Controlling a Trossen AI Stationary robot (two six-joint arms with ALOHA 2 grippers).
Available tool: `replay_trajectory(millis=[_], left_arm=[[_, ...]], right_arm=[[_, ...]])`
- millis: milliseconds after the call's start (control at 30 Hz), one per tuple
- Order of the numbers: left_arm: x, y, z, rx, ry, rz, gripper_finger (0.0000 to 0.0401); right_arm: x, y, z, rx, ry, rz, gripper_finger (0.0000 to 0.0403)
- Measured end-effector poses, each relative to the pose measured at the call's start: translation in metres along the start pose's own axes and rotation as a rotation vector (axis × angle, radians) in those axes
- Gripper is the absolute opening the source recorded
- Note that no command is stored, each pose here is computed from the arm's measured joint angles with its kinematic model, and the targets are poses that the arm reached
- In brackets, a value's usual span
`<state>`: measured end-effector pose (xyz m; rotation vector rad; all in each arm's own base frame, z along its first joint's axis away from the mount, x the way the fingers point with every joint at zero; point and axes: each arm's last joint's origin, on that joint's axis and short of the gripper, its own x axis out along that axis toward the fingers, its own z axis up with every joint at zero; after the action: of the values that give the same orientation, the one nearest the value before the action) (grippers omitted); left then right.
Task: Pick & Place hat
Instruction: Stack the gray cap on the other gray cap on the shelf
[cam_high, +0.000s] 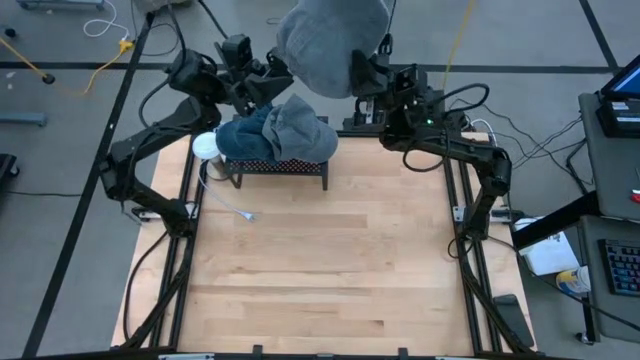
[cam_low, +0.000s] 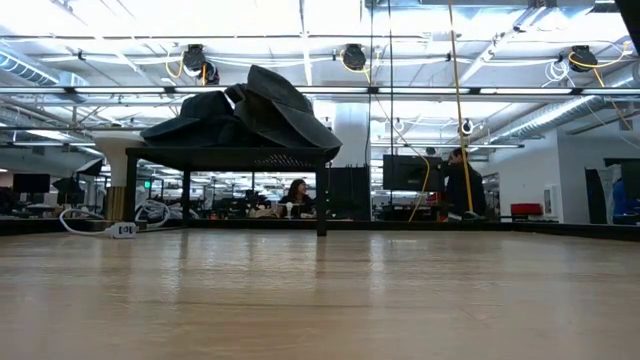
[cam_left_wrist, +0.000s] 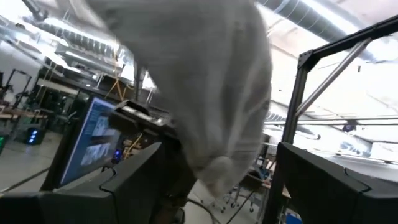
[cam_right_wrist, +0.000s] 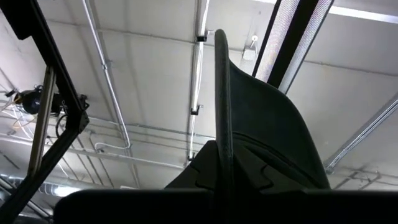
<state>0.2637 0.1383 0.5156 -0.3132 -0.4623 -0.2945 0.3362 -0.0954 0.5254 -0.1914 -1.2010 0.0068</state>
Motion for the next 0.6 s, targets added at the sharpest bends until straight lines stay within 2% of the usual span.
replay_trajectory(millis=[100, 200, 600], left_arm=[[0.0005, -0.0032, 0.0022, -0.003, -0.021, -0.026, 0.0313], [0.0010, -0.0056, 0.0030, -0.022, -0.028, -0.040, 0.0285], [-0.0002, -0.0030, 0.0027, -0.064, -0.012, -0.031, 0.0083]], right_arm=[[0.0003, 0.0000, -0.0001, 0.014, 0.007, -0.002, 0.0009], [0.0003, 0.0000, -0.0001, 0.014, 0.007, -0.002, 0.0009], [0.0002, 0.0001, 0.0000, 0.043, 0.005, -0.002, 0.0009]])
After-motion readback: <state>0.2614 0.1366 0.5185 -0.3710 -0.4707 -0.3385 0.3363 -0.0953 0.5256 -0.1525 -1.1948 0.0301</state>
